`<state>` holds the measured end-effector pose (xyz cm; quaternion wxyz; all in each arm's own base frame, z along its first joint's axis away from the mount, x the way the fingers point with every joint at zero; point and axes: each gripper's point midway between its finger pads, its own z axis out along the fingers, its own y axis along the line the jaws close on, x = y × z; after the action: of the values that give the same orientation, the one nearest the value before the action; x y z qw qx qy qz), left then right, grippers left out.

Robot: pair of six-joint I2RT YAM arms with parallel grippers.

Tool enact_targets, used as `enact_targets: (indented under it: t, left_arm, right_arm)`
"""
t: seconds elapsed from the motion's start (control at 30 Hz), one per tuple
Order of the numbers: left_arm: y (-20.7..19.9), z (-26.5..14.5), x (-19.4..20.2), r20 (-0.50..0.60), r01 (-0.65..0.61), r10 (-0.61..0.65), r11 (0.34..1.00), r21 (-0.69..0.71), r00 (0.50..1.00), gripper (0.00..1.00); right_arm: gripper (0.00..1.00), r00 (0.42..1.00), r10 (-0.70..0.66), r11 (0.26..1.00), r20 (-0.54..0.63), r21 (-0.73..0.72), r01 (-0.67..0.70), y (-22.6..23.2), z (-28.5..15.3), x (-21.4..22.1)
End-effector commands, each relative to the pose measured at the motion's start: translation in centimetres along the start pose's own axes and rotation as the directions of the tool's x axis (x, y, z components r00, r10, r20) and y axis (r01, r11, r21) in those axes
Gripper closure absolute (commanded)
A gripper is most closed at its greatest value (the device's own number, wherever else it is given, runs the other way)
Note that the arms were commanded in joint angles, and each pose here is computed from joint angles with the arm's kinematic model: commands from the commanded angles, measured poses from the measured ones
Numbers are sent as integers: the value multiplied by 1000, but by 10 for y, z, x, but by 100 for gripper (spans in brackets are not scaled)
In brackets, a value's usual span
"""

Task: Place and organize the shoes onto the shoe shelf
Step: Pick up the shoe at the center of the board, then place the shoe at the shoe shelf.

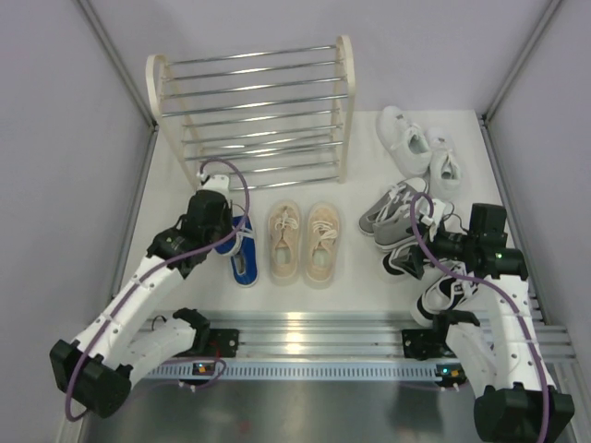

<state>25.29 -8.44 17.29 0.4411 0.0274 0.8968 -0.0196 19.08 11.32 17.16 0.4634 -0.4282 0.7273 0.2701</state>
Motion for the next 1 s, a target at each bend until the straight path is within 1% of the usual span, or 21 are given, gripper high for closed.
enact_targets:
  t: [0.0, 0.13, 0.17, 0.23, 0.27, 0.3, 0.33, 0.47, 0.53, 0.6, 0.63, 0.73, 0.83, 0.9, 0.97]
  left_arm:
    - [-6, -1, -76, 211, -56, 34, 993, 100, 977, 100]
    - [4, 14, -87, 188, -86, 64, 990, 111, 980, 100]
    - [4, 15, -90, 196, -111, 87, 987, 116, 977, 100]
    - [8, 21, -98, 209, -107, 81, 987, 119, 974, 100]
    - [10, 23, -102, 221, -143, 115, 983, 115, 968, 100]
    - [15, 25, -106, 228, -140, 114, 985, 103, 967, 100]
    - [11, 29, -108, 227, -150, 116, 979, 136, 967, 100]
    - [14, 43, -115, 225, -182, 145, 971, 156, 964, 100]
    - [14, 49, -116, 212, -178, 141, 969, 170, 967, 100]
    - [5, 47, -116, 215, -172, 125, 961, 218, 969, 100]
    - [4, 47, -117, 220, -170, 121, 960, 220, 968, 100]
    - [14, 54, -117, 229, -192, 151, 967, 166, 962, 100]
    - [16, 63, -129, 266, -246, 199, 957, 155, 943, 100]
    - [19, 69, -137, 303, -292, 242, 947, 132, 922, 100]
    - [20, 76, -148, 370, -357, 299, 929, 99, 880, 100]
  right_arm:
    - [1, 996, -77, 997, 49, 0, 77, -1, -6, -22]
    - [0, 996, -72, 997, 45, -2, 72, -1, -5, -21]
    - [0, 996, -72, 997, 44, -2, 72, -1, -5, -20]
    - [1, 997, -70, 998, 44, -5, 70, -1, -5, -20]
    - [1, 997, -68, 998, 43, -5, 69, -1, -5, -20]
    - [0, 997, -70, 998, 44, -5, 70, -1, -5, -20]
    - [1, 997, -69, 998, 42, -5, 69, -2, -5, -20]
    - [1, 997, -67, 998, 40, -4, 67, -3, -4, -19]
    - [0, 997, -67, 998, 38, -2, 67, -3, -4, -19]
    - [1, 997, -65, 998, 36, -2, 65, -4, -4, -18]
    - [1, 997, -66, 998, 36, -2, 66, -4, -4, -18]
    - [0, 997, -62, 998, 34, -4, 62, -4, -4, -17]
    - [0, 998, -61, 998, 34, -6, 61, -4, -3, -17]
    - [1, 998, -60, 998, 31, -7, 61, -4, -3, -16]
    - [1, 998, -63, 998, 29, -2, 63, -5, -3, -16]
